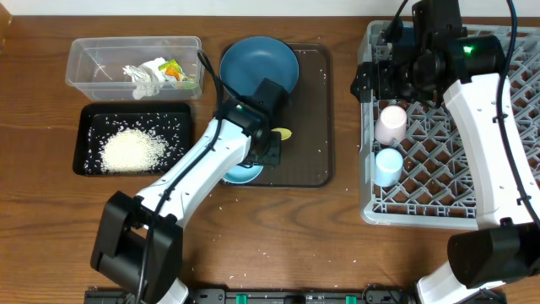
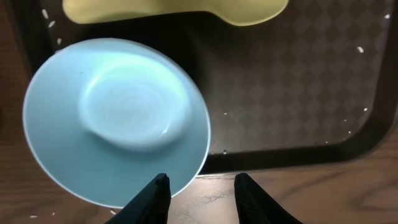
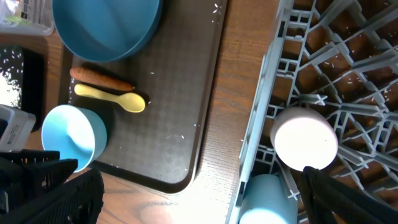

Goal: Sort waste into correct bins and load items into the dishwasher rack
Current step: 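Grasp the light-blue bowl on the brown tray with the left gripper, then hand the light-blue bowl from the left gripper to the right gripper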

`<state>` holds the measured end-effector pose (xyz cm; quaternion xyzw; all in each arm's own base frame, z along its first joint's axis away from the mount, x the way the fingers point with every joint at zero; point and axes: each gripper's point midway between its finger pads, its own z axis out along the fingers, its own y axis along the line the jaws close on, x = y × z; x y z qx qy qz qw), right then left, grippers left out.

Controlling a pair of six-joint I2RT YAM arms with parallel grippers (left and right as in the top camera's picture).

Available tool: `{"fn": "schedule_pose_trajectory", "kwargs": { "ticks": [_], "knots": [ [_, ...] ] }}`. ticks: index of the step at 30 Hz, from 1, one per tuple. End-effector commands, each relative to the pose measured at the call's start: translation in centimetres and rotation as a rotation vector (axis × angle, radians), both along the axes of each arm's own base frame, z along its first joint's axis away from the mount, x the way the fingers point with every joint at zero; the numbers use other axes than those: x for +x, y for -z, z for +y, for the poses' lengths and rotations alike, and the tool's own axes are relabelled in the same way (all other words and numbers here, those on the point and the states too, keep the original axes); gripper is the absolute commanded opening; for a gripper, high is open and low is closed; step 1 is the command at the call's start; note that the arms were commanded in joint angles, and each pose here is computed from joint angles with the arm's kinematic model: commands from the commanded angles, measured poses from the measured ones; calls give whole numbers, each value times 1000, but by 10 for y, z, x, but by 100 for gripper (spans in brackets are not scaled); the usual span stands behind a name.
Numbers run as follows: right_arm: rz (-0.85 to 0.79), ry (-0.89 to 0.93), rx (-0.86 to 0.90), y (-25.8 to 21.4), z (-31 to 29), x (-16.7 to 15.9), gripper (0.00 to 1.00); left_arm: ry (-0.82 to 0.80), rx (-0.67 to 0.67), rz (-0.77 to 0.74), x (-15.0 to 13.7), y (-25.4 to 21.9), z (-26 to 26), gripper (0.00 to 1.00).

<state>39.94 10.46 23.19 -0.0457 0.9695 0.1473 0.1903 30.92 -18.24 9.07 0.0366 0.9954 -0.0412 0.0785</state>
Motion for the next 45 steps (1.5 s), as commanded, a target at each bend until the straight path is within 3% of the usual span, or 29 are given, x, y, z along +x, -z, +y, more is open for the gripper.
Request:
{"fn": "schedule_pose_trajectory", "kwargs": {
  "ticks": [1, 19, 27, 33, 41, 45],
  "knots": [
    [7, -26, -5, 4, 4, -2, 98, 1, -2, -18, -2, -2, -1, 37],
    [10, -26, -10, 5, 4, -3, 96, 42, 5, -29, -6, 25, 4, 37],
    [23, -86, 20, 19, 47, -8, 92, -151, -51, -162, 22, -40, 66, 38],
    [60, -143, 75, 55, 103, -25, 84, -332, -71, -267, 24, -82, 130, 43],
    [76, -187, 100, 110, 170, -60, 68, -487, -45, -252, 21, -80, 182, 43],
    [47, -175, 55, 133, 190, -68, 65, -502, -37, -228, 21, -73, 187, 43]
  ]
}}
